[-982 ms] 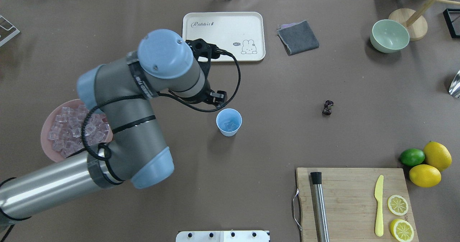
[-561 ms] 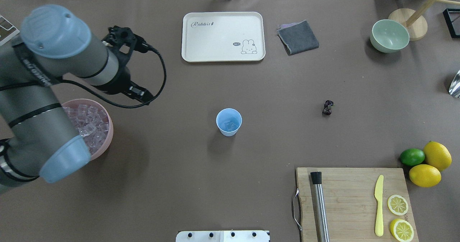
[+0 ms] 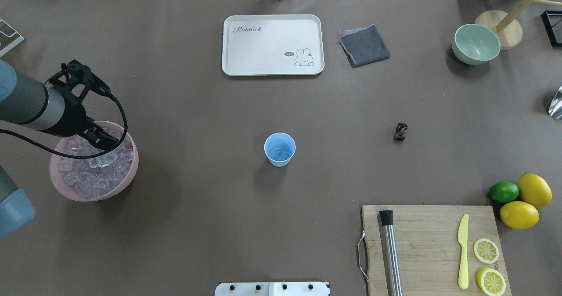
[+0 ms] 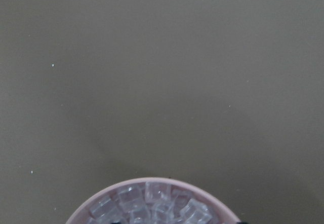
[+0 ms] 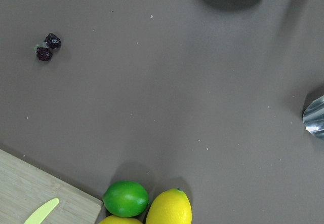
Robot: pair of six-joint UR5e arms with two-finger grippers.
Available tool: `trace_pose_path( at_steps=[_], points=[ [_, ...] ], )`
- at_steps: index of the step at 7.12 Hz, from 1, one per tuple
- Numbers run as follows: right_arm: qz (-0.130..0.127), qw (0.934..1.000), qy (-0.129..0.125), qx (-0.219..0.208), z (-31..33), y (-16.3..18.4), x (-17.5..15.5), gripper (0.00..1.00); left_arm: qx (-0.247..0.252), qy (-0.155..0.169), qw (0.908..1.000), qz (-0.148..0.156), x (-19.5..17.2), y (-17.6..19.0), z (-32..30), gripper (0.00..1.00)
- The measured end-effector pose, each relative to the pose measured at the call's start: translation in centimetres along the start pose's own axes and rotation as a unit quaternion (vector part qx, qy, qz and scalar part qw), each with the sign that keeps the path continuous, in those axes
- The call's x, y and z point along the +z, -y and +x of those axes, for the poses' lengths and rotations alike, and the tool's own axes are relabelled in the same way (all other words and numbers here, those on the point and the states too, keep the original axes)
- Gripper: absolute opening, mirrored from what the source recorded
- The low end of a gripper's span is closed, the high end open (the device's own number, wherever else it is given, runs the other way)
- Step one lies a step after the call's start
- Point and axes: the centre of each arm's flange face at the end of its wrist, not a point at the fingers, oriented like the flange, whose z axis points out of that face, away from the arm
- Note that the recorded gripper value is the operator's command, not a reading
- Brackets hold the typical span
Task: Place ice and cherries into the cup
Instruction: 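Return the left gripper to the pink bowl and grasp a third ice cube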
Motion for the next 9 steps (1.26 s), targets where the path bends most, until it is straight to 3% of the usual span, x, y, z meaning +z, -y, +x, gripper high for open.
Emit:
trace_pose_path(
  at_steps=[5, 9],
  points=[
    [0.000, 0.9999, 0.001, 0.012, -0.1, 0.1, 0.0, 1.00, 0.002, -0.001, 0.9996, -0.027, 5.1, -1.7, -0.1, 0.73],
    [0.001, 0.9999, 0.006, 0.012, -0.1, 0.1, 0.0, 1.00, -0.010, -0.005, 0.9993, -0.035, 6.3, -2.1, 0.7, 0.69]
  ],
)
